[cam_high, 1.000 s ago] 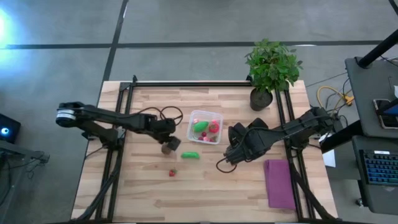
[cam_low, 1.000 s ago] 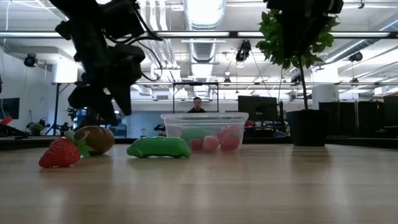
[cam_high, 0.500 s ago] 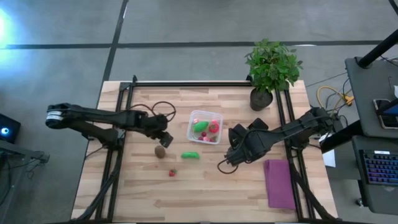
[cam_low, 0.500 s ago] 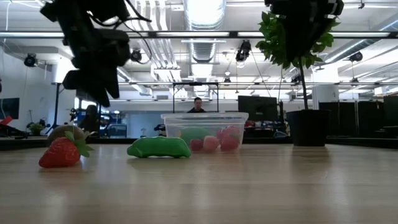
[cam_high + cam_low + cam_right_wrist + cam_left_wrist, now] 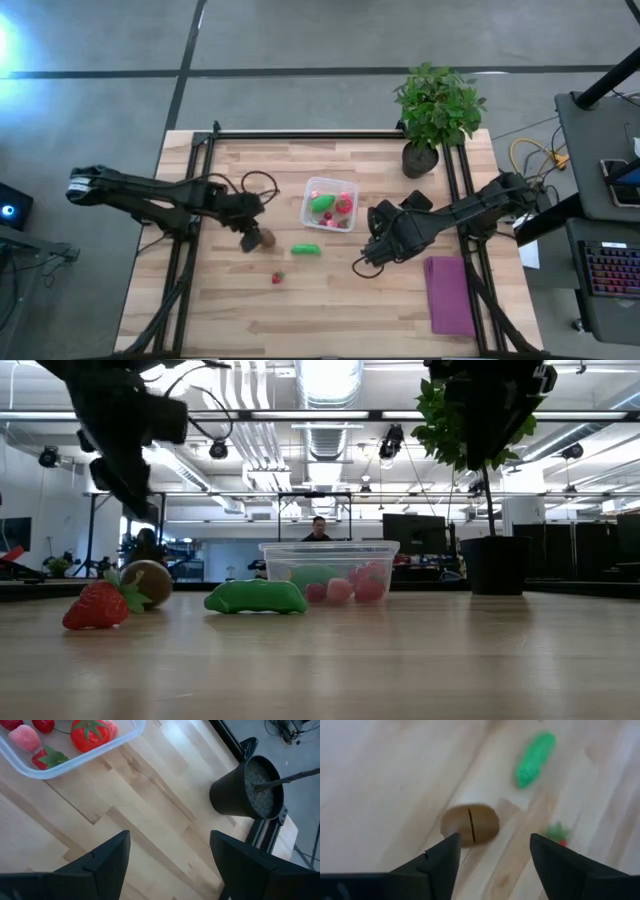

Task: Pick and placing Produce into tupperware
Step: Put the brown kiwi into the transparent bin

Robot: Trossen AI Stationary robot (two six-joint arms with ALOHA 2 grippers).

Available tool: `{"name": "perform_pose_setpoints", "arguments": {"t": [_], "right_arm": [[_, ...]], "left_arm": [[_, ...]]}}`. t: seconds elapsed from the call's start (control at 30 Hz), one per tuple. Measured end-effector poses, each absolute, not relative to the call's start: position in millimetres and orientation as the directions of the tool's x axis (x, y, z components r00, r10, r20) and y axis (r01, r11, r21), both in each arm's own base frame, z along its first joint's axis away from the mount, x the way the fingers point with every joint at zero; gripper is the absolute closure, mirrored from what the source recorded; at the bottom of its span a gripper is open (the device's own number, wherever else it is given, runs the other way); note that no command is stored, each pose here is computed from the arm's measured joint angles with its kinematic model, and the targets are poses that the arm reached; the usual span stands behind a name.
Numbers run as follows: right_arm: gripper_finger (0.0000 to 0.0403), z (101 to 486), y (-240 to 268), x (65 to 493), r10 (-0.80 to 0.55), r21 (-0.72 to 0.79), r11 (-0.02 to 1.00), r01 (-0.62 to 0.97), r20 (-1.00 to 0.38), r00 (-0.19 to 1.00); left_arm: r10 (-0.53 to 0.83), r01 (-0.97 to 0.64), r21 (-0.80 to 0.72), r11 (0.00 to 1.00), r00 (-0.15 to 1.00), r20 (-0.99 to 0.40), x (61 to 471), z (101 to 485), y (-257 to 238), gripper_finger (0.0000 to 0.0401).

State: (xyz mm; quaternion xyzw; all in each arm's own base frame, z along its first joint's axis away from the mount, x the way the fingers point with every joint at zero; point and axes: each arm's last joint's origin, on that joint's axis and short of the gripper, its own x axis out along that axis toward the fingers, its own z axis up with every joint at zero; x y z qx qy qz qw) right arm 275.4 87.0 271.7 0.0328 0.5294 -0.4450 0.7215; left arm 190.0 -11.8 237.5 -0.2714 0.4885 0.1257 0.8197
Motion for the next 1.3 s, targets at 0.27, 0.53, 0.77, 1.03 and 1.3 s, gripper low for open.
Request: {"name": "perform_pose_setpoints", "arguments": {"t": [0.27,0.53,0.77,1.03,1.3], "right_arm": [[0.0138,274,87,274,-0.602,-0.410,0.605,0.683,-0.797,0.055],[0.0138,281,85,269,-0.580,-0.370,0.600,0.709,-0.812,0.067],[0.0138,282,85,268,-0.576,-0.360,0.591,0.722,-0.815,0.065],[0.0138,282,85,269,-0.575,-0.351,0.584,0.732,-0.815,0.068],[0.0138,282,85,269,-0.574,-0.344,0.577,0.741,-0.816,0.068]], "left_arm": [[-0.081,0.022,-0.079,0.997,0.430,-0.899,202,223,-28,0.0158],[-0.014,0.239,0.074,0.968,0.345,-0.938,216,207,-29,0.0159],[-0.015,0.333,0.087,0.939,0.292,-0.956,218,208,-30,0.0159],[-0.054,0.366,0.055,0.929,0.281,-0.958,216,202,-31,0.0159],[-0.025,0.464,0.099,0.881,0.254,-0.967,231,181,-33,0.0159]]}}
